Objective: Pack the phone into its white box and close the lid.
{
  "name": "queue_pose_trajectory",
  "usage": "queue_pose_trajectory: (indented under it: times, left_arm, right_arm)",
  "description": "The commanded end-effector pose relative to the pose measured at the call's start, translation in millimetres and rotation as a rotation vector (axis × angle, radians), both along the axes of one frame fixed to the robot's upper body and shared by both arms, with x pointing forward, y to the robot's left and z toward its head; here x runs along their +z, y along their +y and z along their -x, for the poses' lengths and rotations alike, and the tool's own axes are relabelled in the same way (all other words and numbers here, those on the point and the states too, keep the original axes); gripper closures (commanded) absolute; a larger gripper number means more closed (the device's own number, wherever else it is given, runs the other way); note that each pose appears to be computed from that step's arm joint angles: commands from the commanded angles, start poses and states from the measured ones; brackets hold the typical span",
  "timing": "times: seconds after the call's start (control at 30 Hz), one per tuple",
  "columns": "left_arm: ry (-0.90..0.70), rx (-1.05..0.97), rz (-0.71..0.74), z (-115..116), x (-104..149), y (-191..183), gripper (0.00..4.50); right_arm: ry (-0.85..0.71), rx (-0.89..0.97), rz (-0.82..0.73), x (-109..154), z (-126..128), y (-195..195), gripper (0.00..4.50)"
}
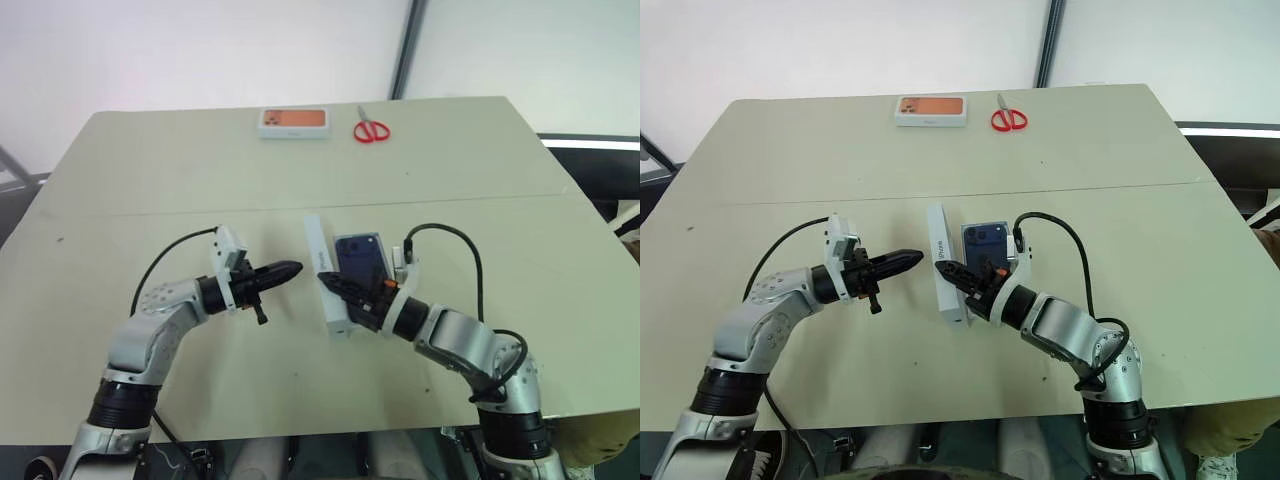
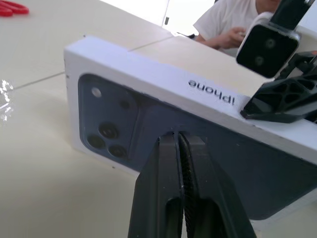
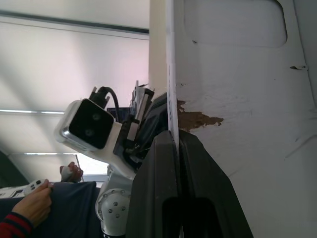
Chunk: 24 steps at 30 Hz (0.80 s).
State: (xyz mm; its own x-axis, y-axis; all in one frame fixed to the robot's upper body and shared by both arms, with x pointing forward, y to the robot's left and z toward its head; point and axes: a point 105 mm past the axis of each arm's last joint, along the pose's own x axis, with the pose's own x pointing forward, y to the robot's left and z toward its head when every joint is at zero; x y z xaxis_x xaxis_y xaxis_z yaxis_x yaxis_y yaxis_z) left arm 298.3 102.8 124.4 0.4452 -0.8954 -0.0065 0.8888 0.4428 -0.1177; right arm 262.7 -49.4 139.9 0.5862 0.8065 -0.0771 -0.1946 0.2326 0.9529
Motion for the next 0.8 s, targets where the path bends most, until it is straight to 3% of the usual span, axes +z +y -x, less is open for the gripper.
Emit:
queue_pose_trajectory:
  times: [0.03,0.1,0.23,0.27,0.3,0.37,0.53,0.6,0.7,0.8]
  left_arm:
    - [-0.013,-0.014,0.009,-2,-7,-15,4.5]
    - [-0.021,-0.018,0.03,-4,-7,-25,4.5]
    - [-0.043,-0.027,0.056,-7,-1,-38,4.5]
    - [-0.05,-0.037,0.056,-8,-1,-45,4.5]
    - [-0.052,-0.05,0.062,-9,0,-53,4.5]
    - [-0.064,-0.066,0.066,-11,0,-63,4.5]
    - [-0.063,-0.098,0.098,-17,5,-82,4.5]
    - [-0.059,-0.13,0.091,-16,2,-90,4.5]
    - [-0.047,-0.141,0.091,-16,1,-91,4.5]
    - [-0.063,-0.125,0.064,-16,1,-79,4.5]
  right_arm:
    - [-0.005,-0.022,0.036,-6,-4,-5,3.9]
    - [-0.032,-0.041,0.074,-5,-8,-11,3.25]
    - [-0.135,-0.088,0.162,6,-14,-35,1.17]
    - [-0.174,-0.122,0.18,13,-16,-50,0.85]
    - [-0.221,-0.157,0.215,22,-18,-68,0.24]
    - [-0.289,-0.18,0.269,33,-18,-86,0.24]
    - [-0.441,-0.076,0.595,32,-5,-122,0.24]
    - [-0.558,-0.151,0.73,38,-21,-136,0.24]
    - [-0.683,-0.085,0.892,29,-25,-128,0.24]
    - [-0.794,-0.04,1.018,20,-28,-123,1.06]
